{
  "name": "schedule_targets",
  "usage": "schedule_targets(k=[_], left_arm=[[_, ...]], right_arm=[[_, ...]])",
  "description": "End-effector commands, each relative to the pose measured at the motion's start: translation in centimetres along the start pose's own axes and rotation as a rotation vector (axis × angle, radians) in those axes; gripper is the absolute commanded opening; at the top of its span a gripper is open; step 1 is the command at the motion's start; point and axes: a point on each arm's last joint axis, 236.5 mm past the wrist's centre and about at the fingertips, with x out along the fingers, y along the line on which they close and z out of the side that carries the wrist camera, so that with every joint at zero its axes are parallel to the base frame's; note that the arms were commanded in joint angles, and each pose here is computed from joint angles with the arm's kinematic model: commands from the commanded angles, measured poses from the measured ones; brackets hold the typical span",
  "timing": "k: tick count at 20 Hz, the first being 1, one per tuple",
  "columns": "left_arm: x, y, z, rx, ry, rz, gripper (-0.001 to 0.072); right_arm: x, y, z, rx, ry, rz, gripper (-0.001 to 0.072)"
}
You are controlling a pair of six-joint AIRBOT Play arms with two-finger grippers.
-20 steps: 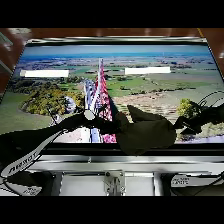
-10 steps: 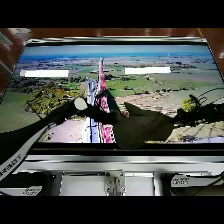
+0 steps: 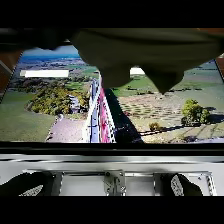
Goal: Fold the shirts.
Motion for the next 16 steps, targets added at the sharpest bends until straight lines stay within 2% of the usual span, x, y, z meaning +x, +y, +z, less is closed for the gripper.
schedule_targets(k=[1,3,5,8,12,14,16], left_arm=[[-5.7,-2.0,2.5,0.073,-0.06,0.004,0.0037],[-4.7,-1.1,-2.3,0.066,0.127,0.022,0.0037],[-4.0,0.8,-7.3,0.056,0.312,0.071,0.0038],[-3.1,4.4,-13.1,0.048,0.504,0.178,0.0037],[-0.7,9.1,-22.4,0.019,0.748,0.297,0.0037],[1.9,11.0,-27.8,-0.058,0.827,0.332,0.0037],[5.2,12.7,-32.8,-0.156,0.861,0.357,0.0036]], right_arm=[[-6.8,7.1,5.5,-0.102,-0.198,-0.017,0.0056],[-7.3,7.3,2.4,-0.092,-0.069,-0.043,0.0056],[-7.4,5.7,-3.4,-0.05,0.175,-0.093,0.0056],[-8.2,1.5,-10.1,0.059,0.408,-0.228,0.0056],[-8.3,-1.1,-23.4,0.292,0.748,-0.236,0.0056],[-7.4,-2.8,-31.0,0.396,0.832,-0.249,0.0055],[-5.3,-4.5,-36.0,0.462,0.816,-0.249,0.0055]])
